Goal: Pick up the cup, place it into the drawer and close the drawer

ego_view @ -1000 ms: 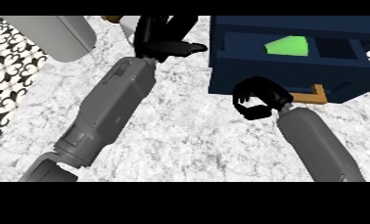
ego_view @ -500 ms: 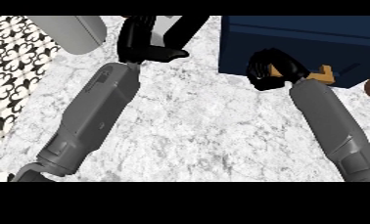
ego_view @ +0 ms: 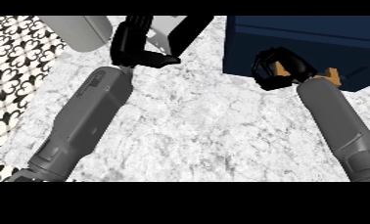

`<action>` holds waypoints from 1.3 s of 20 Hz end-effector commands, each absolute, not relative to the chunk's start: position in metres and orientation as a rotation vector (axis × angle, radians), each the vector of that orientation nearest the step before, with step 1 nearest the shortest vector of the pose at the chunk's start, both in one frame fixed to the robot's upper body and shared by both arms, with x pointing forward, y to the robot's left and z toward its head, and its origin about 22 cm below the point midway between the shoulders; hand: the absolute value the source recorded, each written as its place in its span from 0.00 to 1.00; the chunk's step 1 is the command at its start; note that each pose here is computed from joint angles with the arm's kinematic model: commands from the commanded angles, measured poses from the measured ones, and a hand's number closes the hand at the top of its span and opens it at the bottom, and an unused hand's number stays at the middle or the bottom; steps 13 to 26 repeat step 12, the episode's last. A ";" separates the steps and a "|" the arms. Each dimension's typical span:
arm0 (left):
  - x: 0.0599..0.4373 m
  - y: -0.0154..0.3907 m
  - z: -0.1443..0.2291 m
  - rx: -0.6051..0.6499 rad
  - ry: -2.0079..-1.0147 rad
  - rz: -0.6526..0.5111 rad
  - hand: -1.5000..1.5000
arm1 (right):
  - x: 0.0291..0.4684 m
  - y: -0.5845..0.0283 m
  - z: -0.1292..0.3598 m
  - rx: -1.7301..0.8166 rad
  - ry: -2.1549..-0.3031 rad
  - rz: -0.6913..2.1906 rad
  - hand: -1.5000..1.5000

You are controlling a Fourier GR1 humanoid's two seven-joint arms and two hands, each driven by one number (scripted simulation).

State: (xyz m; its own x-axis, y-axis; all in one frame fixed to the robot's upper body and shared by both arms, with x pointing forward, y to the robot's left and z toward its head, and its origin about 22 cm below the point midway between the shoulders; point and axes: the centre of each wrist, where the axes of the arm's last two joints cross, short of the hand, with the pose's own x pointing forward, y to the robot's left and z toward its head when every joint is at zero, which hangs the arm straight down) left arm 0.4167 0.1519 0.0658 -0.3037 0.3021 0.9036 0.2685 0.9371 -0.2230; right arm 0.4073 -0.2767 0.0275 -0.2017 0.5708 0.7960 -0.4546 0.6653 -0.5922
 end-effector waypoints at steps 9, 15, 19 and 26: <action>0.411 0.161 0.061 -0.476 -1.886 0.017 0.00 | 0.438 -0.318 0.130 -0.288 -1.638 0.797 1.00; 0.411 0.172 0.062 -0.460 -1.894 0.018 0.00 | 0.433 -0.327 0.124 -0.274 -1.638 0.791 1.00; 0.411 0.172 0.062 -0.460 -1.894 0.018 0.00 | 0.433 -0.327 0.124 -0.274 -1.638 0.791 1.00; 0.411 0.172 0.062 -0.460 -1.894 0.018 0.00 | 0.433 -0.327 0.124 -0.274 -1.638 0.791 1.00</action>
